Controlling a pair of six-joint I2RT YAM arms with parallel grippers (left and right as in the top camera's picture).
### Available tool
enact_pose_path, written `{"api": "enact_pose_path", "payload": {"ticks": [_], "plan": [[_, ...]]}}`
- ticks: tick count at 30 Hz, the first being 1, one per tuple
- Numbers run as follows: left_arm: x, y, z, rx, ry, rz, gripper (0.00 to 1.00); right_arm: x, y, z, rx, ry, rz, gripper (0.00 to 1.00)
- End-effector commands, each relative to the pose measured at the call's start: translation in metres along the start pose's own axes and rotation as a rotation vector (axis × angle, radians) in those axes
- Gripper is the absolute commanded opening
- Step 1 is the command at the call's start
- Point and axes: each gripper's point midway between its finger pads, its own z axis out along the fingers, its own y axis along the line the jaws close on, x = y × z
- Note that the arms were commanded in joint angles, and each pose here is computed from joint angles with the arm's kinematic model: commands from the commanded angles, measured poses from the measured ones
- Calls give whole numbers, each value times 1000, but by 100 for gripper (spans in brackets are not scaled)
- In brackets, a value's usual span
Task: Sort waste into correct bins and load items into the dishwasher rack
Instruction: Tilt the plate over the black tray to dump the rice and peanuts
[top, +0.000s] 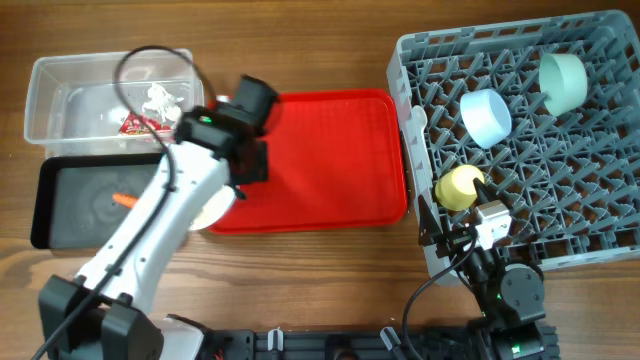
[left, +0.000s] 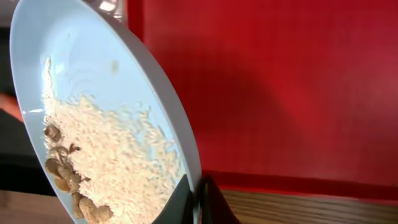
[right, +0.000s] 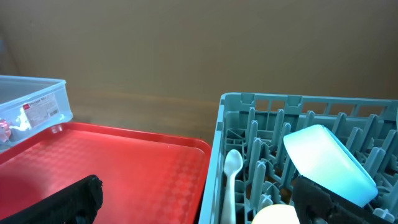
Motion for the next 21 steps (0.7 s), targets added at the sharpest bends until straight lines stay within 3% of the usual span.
{"api": "enact_pose_path", "payload": {"ticks": [1,7,21], "plan": [[-12,21,-7,63,-2,-115,4,-3,-3,-1,14,-15,-11,100],[-26,60,0,52,-14,-215,4,-3,-3,-1,14,-15,-11,100],[-39,105,-7,471,-16,-373,4,-3,-3,-1,14,-15,-11,100]]}}
